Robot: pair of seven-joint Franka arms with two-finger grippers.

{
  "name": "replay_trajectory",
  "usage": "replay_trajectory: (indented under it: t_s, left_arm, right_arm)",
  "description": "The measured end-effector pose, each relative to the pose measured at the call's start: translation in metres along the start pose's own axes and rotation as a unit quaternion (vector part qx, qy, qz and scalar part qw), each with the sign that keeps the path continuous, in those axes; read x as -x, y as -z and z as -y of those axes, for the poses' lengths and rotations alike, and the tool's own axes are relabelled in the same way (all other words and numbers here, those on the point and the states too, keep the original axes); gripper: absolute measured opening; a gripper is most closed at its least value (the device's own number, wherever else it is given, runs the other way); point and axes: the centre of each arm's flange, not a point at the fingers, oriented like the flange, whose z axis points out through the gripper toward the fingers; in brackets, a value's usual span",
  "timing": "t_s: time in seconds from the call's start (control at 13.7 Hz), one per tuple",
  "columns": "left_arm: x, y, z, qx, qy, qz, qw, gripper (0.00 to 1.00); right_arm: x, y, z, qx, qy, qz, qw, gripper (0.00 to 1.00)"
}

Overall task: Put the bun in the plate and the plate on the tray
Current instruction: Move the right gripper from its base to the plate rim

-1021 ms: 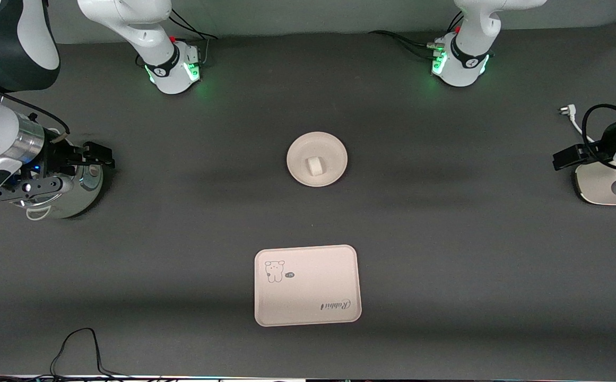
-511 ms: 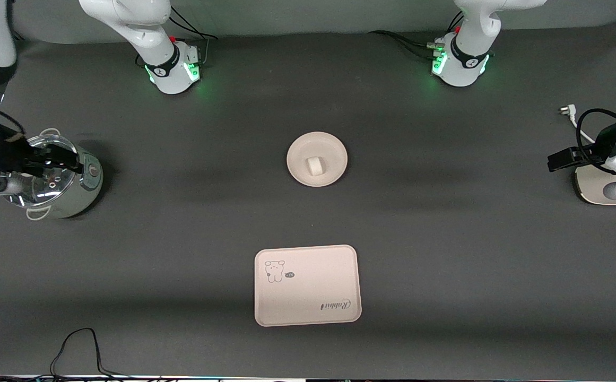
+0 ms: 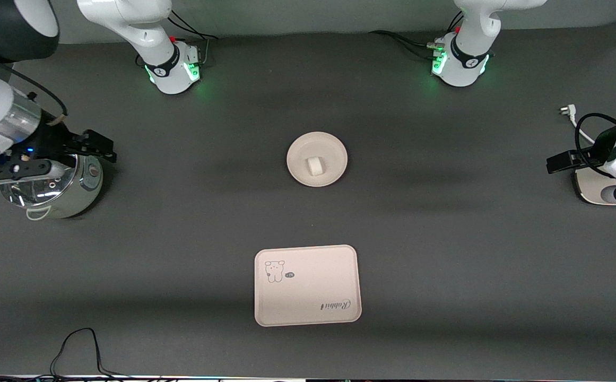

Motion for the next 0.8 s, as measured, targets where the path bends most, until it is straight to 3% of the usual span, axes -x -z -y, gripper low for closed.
replay_trajectory:
  t_s: [0.51,0.8]
  left_arm:
    - [-0.005,-0.008,0.005,0.000,-0.006,0.007,1.000,1.00]
    - [-0.006,-0.010,0.005,-0.001,-0.006,0.009,1.000,1.00]
  right_arm:
    - [-0.002,-0.007,-0.034,-0.002,-0.030,0.004,1.000,1.00]
    - [0.000,-0.019,0.029,-0.015,-0.036,0.005,0.999,1.00]
